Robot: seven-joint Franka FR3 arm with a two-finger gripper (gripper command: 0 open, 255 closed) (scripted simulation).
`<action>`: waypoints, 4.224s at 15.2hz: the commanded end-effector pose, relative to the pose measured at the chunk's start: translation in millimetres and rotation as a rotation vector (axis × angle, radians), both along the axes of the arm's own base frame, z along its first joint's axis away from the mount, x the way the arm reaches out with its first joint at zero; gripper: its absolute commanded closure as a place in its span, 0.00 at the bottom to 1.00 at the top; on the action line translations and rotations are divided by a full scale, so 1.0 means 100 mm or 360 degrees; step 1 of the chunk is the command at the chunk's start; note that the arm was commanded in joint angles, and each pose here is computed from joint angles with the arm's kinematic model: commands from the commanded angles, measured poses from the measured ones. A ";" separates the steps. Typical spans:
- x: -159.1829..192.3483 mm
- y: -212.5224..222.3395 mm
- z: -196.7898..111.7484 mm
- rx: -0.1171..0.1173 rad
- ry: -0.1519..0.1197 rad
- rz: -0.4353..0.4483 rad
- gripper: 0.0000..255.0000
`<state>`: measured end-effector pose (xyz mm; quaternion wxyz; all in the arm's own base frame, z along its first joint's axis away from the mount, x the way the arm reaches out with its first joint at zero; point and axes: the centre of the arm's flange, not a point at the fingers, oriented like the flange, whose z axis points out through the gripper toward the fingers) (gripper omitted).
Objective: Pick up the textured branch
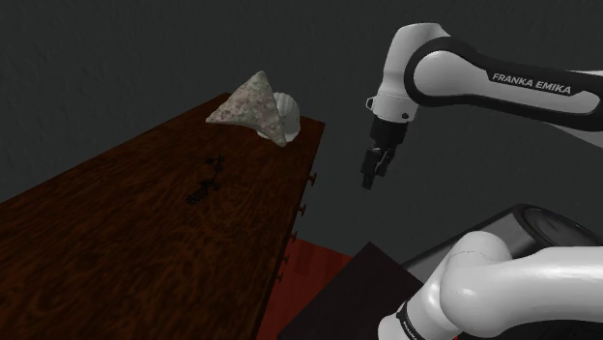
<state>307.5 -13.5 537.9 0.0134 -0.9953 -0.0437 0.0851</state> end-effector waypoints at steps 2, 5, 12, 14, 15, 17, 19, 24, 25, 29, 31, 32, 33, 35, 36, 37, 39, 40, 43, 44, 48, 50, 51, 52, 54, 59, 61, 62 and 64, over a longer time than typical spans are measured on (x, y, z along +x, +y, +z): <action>0.10 0.08 -0.04 -0.0002 -0.0002 -0.0003 0.00; 0.39 0.32 -0.14 -0.0007 -0.0010 -0.0011 0.00; 1.09 0.86 -0.39 -0.0019 -0.0027 -0.0030 0.00; 1.28 1.01 -0.46 -0.0022 -0.0032 -0.0036 0.00; 1.38 1.09 -0.50 -0.0024 -0.0034 -0.0038 0.00; 1.59 1.24 -0.57 -0.0027 -0.0039 -0.0044 0.00; 1.79 1.39 -0.64 -0.0031 -0.0044 -0.0049 0.00; 2.29 1.77 -0.81 -0.0039 -0.0056 -0.0063 0.00; 2.40 1.84 -0.85 -0.0041 -0.0059 -0.0066 0.00; 2.81 2.14 -0.98 -0.0048 -0.0068 -0.0076 0.00; 3.01 2.28 -1.05 -0.0051 -0.0073 -0.0082 0.00; 3.12 2.36 -1.09 -0.0053 -0.0076 -0.0085 0.00; 3.22 2.43 -1.12 -0.0055 -0.0078 -0.0087 0.00; 3.34 2.51 -1.16 -0.0057 -0.0081 -0.0091 0.00; 3.34 2.51 -1.21 -0.0057 -0.0081 -0.0091 0.00; 3.34 2.51 -1.26 -0.0057 -0.0081 -0.0091 0.00; 3.34 2.51 -1.37 -0.0057 -0.0081 -0.0091 0.00; 3.34 2.51 -1.42 -0.0057 -0.0081 -0.0091 0.00; 3.34 2.51 -1.56 -0.0057 -0.0081 -0.0091 0.00; 3.34 2.51 -1.56 -0.0057 -0.0081 -0.0091 0.00; 3.34 2.51 -1.56 -0.0057 -0.0081 -0.0091 1.00; 3.34 2.51 -1.56 -0.0057 -0.0081 -0.0091 1.00; 3.34 2.51 -1.56 -0.0057 -0.0081 -0.0091 1.00; 3.34 2.51 -1.56 -0.0057 -0.0081 -0.0091 1.00; 3.34 2.51 -1.56 -0.0057 -0.0081 -0.0091 1.00; 3.34 2.51 -1.29 -0.0057 -0.0081 -0.0091 1.00; 3.34 2.51 -1.19 -0.0057 -0.0081 -0.0091 1.00; 3.34 2.51 -1.14 -0.0057 -0.0081 -0.0091 1.00; 3.34 2.51 -1.03 -0.0057 -0.0081 -0.0091 1.00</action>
